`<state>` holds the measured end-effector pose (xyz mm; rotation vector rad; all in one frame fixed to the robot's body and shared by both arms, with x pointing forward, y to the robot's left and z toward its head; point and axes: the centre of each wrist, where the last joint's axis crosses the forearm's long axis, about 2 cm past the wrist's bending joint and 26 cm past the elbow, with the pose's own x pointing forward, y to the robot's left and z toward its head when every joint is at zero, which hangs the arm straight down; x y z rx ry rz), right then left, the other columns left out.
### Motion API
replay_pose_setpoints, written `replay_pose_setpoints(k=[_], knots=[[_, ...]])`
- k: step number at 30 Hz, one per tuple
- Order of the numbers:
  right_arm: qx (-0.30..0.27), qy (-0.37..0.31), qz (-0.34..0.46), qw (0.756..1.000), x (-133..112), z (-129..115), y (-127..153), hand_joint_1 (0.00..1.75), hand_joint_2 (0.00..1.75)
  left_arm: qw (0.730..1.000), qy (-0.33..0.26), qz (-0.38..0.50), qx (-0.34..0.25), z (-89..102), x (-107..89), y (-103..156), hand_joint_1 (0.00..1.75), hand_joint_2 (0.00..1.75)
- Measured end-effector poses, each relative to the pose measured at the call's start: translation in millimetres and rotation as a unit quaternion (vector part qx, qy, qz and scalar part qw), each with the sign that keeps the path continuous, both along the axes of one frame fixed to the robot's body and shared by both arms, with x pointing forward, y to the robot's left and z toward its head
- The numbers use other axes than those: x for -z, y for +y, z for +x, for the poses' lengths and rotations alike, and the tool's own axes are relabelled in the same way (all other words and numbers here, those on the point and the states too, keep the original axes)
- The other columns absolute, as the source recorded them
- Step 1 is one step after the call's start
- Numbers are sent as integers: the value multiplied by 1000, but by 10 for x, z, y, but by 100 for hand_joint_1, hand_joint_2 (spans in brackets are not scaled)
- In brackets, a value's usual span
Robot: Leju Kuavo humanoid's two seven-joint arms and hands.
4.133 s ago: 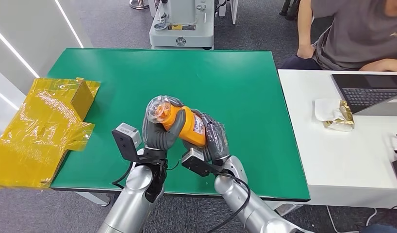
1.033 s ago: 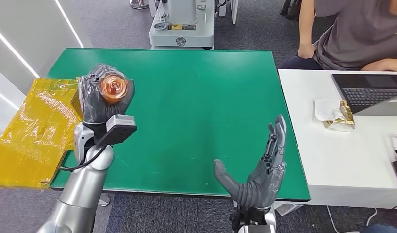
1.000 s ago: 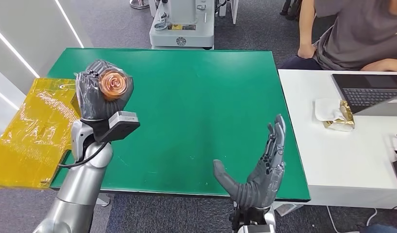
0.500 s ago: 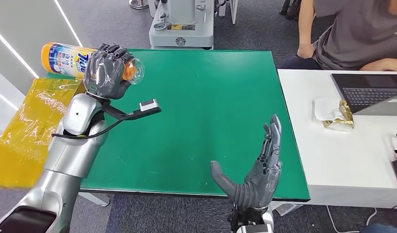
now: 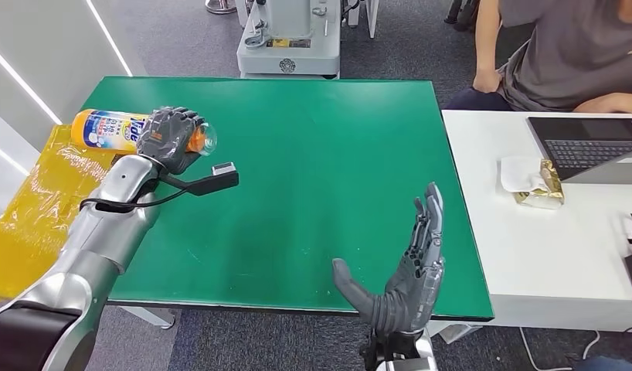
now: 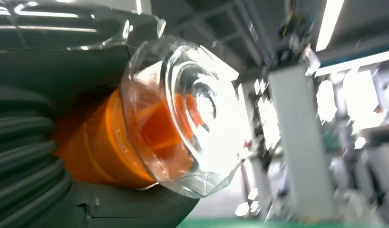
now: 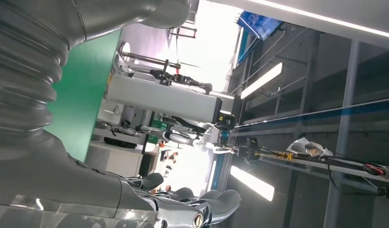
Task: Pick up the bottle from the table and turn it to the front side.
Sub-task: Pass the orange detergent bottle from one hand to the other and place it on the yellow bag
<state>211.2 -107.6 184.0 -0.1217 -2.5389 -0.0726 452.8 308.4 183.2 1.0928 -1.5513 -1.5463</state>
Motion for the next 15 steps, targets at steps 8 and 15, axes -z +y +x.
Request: replay_pose_setpoints(k=[8, 15], knots=[[-6, 0, -1, 1000, 6, -10, 6, 0, 175, 997, 56, 31, -40, -90, 236, 239, 175, 175], [-7, -3, -8, 1000, 12, -25, 11, 0, 175, 994, 76, 41, -64, -172, 378, 347, 175, 175]])
